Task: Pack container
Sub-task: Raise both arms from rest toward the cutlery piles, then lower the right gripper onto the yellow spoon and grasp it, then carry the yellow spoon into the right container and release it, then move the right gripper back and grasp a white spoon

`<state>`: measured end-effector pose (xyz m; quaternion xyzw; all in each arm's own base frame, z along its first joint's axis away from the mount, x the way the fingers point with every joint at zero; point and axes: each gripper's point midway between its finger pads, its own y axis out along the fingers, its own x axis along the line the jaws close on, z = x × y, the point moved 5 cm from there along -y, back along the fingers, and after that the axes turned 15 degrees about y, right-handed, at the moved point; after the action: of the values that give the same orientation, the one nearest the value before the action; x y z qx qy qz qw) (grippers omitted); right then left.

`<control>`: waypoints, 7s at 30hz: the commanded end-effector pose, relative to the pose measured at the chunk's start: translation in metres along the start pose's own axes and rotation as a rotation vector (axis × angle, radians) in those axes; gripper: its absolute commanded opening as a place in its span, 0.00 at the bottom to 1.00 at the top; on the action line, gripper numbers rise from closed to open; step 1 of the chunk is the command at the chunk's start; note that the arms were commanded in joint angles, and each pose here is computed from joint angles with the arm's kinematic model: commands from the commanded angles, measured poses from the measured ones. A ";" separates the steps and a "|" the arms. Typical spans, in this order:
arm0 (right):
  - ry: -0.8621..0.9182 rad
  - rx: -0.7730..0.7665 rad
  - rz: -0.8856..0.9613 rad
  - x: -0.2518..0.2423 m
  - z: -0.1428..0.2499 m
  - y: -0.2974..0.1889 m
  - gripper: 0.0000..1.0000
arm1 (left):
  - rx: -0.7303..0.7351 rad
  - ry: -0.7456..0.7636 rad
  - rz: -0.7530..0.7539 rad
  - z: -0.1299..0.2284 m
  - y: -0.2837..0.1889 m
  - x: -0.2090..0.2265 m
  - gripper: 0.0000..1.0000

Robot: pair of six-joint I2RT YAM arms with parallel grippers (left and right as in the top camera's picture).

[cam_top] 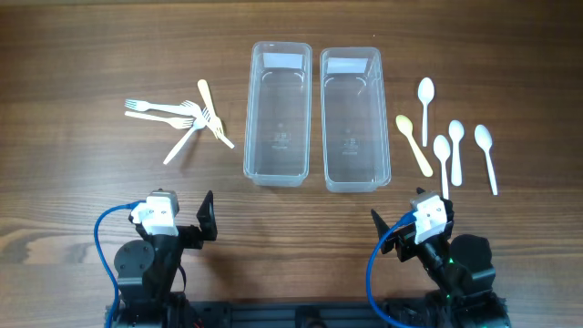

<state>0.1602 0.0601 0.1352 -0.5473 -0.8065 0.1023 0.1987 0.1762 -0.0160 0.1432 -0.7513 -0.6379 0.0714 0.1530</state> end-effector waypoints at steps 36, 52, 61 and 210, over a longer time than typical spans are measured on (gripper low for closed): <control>0.210 0.288 -0.064 0.011 -0.220 0.076 1.00 | 0.364 -0.136 -0.054 -0.156 0.111 0.056 1.00; 0.393 0.598 0.331 -0.127 -0.154 0.117 1.00 | 0.235 -0.121 -0.068 -0.185 0.150 0.067 1.00; 0.357 0.820 0.406 -0.144 -0.103 0.131 0.97 | 0.257 -0.123 -0.066 -0.181 0.150 0.066 1.00; 0.656 0.762 0.538 -0.206 -0.026 0.240 0.38 | 0.402 -0.151 -0.019 -0.152 0.142 0.056 1.00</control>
<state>0.4467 -0.0436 0.0495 -0.6444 -0.4477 0.2278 0.5765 0.3636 -0.0014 0.2412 -0.6879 -0.6299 0.2501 0.2598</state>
